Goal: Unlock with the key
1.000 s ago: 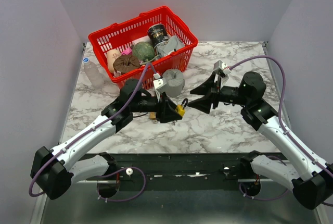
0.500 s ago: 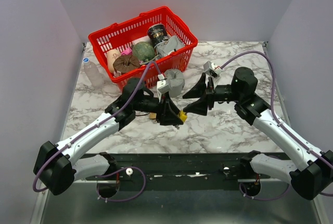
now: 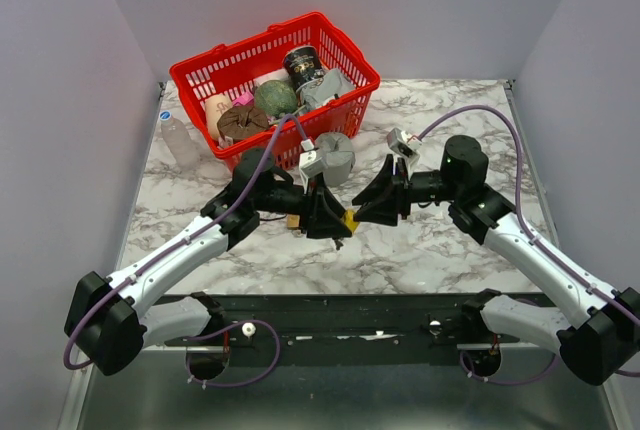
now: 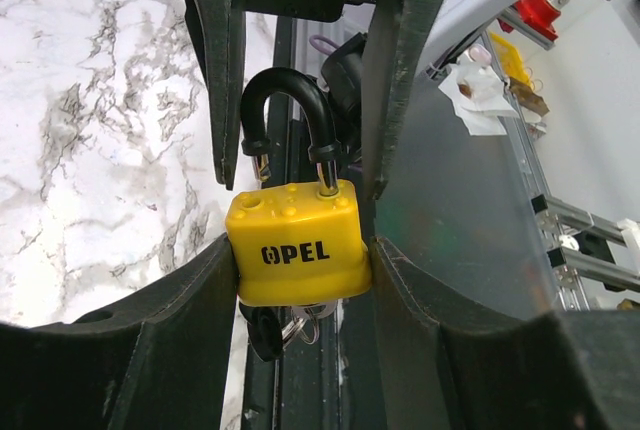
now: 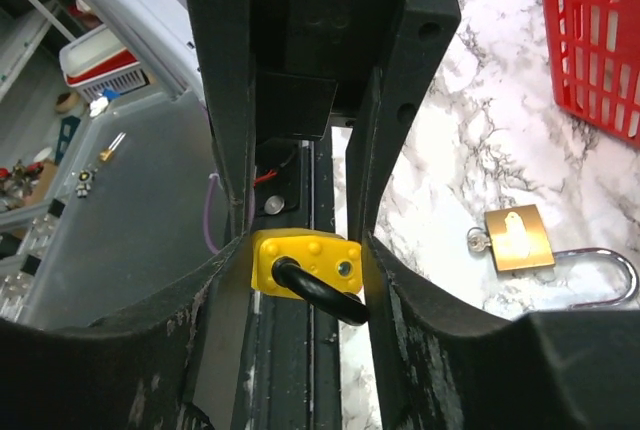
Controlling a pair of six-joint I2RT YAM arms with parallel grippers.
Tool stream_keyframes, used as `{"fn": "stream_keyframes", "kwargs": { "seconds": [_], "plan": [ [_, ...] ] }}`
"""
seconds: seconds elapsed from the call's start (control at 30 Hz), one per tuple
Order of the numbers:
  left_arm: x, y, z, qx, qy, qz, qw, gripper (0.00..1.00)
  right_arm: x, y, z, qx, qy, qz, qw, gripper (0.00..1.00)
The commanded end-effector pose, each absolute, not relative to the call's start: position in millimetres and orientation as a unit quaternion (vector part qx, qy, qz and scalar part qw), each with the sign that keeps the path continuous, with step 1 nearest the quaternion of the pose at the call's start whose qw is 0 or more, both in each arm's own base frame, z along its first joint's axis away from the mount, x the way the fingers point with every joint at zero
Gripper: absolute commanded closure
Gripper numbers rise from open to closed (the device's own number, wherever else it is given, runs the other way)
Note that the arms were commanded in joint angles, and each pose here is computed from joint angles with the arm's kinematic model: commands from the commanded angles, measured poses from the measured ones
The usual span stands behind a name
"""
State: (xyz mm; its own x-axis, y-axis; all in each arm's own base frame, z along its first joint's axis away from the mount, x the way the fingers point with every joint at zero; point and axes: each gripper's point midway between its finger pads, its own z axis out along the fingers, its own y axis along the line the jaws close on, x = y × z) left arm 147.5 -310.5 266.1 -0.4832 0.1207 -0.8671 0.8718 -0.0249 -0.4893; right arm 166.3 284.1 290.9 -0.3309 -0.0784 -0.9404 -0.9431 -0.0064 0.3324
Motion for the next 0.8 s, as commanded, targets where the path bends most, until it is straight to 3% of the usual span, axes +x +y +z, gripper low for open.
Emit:
{"fn": "stream_keyframes", "kwargs": {
  "seconds": [0.0, 0.13, 0.27, 0.33, 0.57, 0.77],
  "plan": [
    [152.0, -310.0, 291.3, 0.413, 0.585, -0.594, 0.365, 1.0, 154.1, 282.0, 286.6, -0.433, 0.593, 0.574, 0.363, 0.54],
    [162.6, -309.7, 281.2, 0.4, 0.613, -0.569, 0.374, 1.0, 164.0, 282.0, 287.2, -0.415, 0.61, 0.56, 0.378, 0.68],
    [189.5, -307.8, 262.5, 0.366, 0.672, -0.504, 0.4, 1.0, 185.6, 280.3, 276.4, -0.371, 0.657, 0.526, 0.393, 0.94],
    [206.3, -303.8, 247.4, 0.342, 0.711, -0.448, 0.419, 1.0, 193.8, 279.5, 266.2, -0.352, 0.681, 0.511, 0.389, 0.99],
    [219.3, -305.3, 221.4, 0.276, 0.783, -0.345, 0.437, 1.0, 232.5, 269.6, 219.6, -0.27, 0.777, 0.431, 0.37, 0.99],
    [209.1, -316.4, 198.4, 0.198, 0.828, -0.32, 0.416, 1.0, 230.3, 263.4, 186.6, -0.254, 0.807, 0.413, 0.338, 0.96]
  ]
}}
